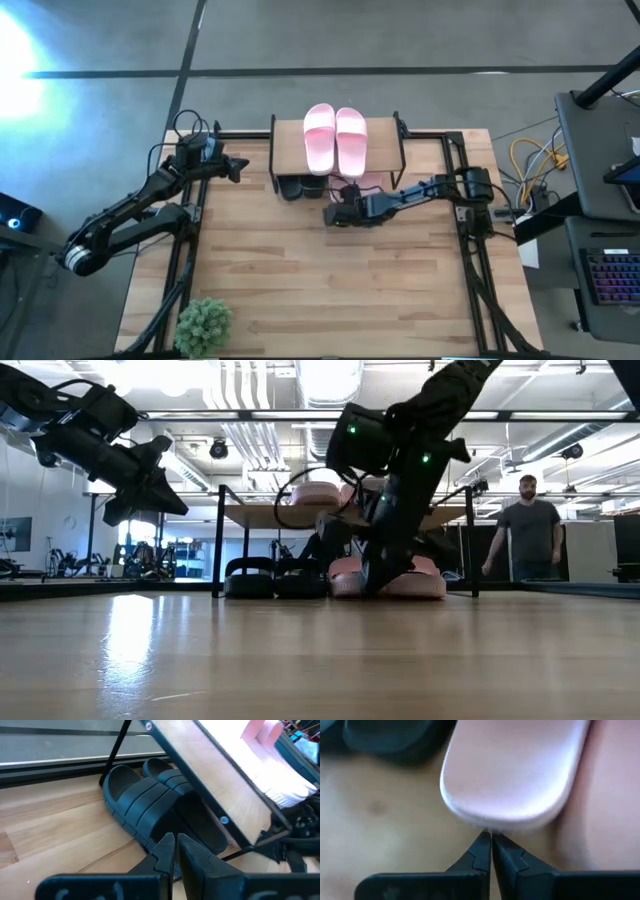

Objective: Pick and place slides into the shelf
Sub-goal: Adjust the sandals under the shelf

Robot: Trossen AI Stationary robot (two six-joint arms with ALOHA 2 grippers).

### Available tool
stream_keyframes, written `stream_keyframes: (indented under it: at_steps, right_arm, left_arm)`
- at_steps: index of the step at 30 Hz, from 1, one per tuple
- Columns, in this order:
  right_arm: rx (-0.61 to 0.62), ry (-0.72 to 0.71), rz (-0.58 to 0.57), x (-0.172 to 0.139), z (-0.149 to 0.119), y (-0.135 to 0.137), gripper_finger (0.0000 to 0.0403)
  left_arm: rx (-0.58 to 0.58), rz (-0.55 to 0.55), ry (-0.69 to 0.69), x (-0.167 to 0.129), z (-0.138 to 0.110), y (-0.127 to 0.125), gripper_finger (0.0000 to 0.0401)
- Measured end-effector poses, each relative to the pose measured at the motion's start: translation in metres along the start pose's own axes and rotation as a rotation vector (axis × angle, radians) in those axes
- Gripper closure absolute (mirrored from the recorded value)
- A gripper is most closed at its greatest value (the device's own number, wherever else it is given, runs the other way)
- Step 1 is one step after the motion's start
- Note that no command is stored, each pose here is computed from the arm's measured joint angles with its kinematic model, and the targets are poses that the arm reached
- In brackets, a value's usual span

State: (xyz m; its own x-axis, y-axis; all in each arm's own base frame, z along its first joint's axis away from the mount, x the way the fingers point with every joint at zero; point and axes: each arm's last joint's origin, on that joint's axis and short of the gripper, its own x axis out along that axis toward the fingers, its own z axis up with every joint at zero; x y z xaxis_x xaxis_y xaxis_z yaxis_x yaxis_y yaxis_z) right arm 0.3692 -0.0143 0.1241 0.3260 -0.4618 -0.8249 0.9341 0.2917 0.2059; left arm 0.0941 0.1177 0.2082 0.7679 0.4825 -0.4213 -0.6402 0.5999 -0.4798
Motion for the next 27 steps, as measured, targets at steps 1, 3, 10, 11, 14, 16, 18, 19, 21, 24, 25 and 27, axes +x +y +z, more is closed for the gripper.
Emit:
stream_keyframes:
  at_steps: [1,3,10,11,14,16,18,19,21,24,25,27]
  right_arm:
    - [0.002,-0.029,-0.018,0.001,0.004,-0.002,0.0394]
    - [0.000,-0.041,-0.037,0.005,0.008,-0.004,0.0394]
    - [-0.037,0.055,0.006,0.003,0.004,-0.002,0.0394]
    - [-0.046,0.072,0.022,0.000,0.000,0.000,0.0394]
    - [-0.060,0.127,0.086,-0.017,-0.014,0.008,0.0394]
    - [-0.043,0.145,0.089,-0.032,-0.024,0.008,0.0394]
    - [-0.024,0.138,0.044,-0.044,-0.032,0.002,0.0394]
    - [-0.015,0.126,0.012,-0.048,-0.037,-0.001,0.0394]
    - [0.000,0.112,-0.047,-0.051,-0.044,-0.011,0.0394]
    - [0.036,0.115,-0.052,-0.050,-0.050,-0.018,0.0394]
    - [0.042,0.118,-0.052,-0.048,-0.052,-0.021,0.0394]
    - [0.061,0.118,-0.049,-0.042,-0.050,-0.024,0.0394]
  left_arm:
    - [-0.001,0.001,0.001,0.000,0.000,0.000,0.0393]
    - [-0.001,0.002,0.002,0.000,0.000,0.000,0.0393]
    - [-0.005,0.003,0.006,0.001,-0.001,0.001,0.0393]
    - [-0.004,0.003,0.006,0.001,-0.001,0.001,0.0393]
    - [-0.004,0.003,0.006,0.001,-0.001,0.001,0.0393]
    - [-0.004,0.003,0.006,0.001,-0.001,0.001,0.0393]
    - [-0.004,0.003,0.006,0.001,-0.001,0.001,0.0393]
    - [-0.003,0.003,0.006,0.001,-0.001,0.001,0.0393]
    - [-0.003,0.003,0.006,0.001,-0.001,0.001,0.0393]
    - [-0.003,0.004,0.010,0.001,-0.002,0.001,0.0393]
    - [-0.003,0.005,0.010,0.001,-0.003,0.002,0.0393]
    - [-0.003,0.004,0.010,0.002,-0.003,0.002,0.0393]
